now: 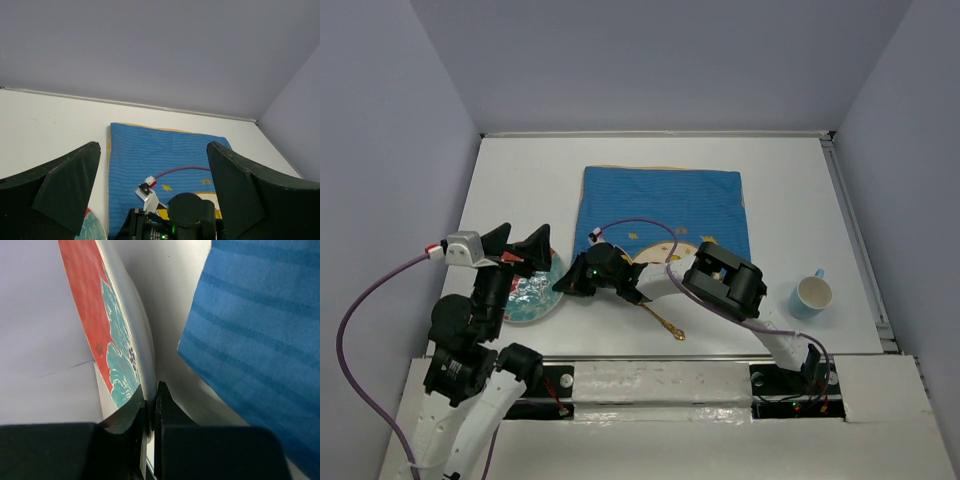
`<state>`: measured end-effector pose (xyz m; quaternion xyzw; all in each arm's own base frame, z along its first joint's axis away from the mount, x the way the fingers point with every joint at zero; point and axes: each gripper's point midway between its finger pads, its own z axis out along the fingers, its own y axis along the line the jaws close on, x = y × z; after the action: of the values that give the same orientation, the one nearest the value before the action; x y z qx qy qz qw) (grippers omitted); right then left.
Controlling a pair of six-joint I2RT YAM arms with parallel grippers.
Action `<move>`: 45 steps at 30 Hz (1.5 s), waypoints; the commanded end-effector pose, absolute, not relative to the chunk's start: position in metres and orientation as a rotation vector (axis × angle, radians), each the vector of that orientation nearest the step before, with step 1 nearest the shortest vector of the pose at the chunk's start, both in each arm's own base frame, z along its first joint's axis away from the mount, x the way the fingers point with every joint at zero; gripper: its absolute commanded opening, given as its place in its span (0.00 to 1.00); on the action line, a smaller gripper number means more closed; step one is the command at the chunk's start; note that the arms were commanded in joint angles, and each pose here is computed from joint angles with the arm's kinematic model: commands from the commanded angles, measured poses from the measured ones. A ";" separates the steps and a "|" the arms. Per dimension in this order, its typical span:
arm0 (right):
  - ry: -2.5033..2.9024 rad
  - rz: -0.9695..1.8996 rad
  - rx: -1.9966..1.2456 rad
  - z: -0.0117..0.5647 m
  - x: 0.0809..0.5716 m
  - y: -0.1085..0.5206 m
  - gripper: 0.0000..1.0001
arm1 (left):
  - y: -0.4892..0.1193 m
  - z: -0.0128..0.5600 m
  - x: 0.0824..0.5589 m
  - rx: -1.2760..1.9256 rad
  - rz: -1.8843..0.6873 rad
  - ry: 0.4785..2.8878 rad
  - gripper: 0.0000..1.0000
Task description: Set the dinner table for one person
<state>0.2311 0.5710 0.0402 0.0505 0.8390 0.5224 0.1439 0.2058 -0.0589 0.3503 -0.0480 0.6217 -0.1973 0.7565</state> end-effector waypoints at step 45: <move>2.004 1.433 0.369 0.159 0.399 0.261 0.00 | -0.046 0.355 0.211 -0.179 -0.381 1.332 0.99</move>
<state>0.3800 0.2497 0.1006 0.1950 0.8207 0.4712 0.2577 0.2091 -0.0415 0.3466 -0.0892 0.6238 -0.1659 0.7586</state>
